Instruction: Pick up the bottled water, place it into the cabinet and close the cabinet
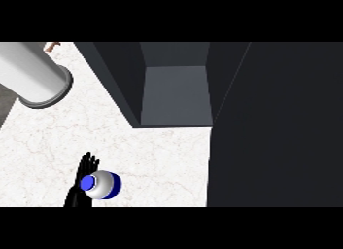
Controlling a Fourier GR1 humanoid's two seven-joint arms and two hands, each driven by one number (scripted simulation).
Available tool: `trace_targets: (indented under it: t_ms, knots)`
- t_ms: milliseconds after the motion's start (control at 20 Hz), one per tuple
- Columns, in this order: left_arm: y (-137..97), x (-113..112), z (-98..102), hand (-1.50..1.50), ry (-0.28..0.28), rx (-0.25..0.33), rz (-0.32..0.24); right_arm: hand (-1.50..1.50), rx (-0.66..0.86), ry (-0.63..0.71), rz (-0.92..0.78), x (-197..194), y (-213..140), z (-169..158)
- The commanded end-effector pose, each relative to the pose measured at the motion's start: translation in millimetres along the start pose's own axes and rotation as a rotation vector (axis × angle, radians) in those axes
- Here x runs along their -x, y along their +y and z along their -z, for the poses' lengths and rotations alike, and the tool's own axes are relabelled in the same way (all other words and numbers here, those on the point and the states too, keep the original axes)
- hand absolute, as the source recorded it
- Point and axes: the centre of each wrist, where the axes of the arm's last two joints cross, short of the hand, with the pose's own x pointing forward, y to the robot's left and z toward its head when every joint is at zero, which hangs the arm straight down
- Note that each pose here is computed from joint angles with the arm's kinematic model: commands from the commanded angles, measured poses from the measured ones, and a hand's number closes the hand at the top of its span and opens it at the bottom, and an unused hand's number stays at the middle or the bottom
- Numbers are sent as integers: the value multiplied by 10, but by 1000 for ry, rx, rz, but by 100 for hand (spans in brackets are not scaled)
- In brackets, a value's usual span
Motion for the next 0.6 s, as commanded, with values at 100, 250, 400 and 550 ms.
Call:
trace_targets:
  t_ms: [100,250,400,550]
  knots:
    - [39,129,24,150,1,-45,-81,-150,11,-41,7,-242,-4,32]
    - [-119,180,93,150,-8,-72,-115,-150,-14,-41,14,-289,0,-39]
    - [-136,162,100,150,-18,-57,-162,-150,4,-20,-15,-236,-5,-71]
    - [-208,143,137,150,-14,-32,-181,-150,12,-30,-2,-144,37,-62]
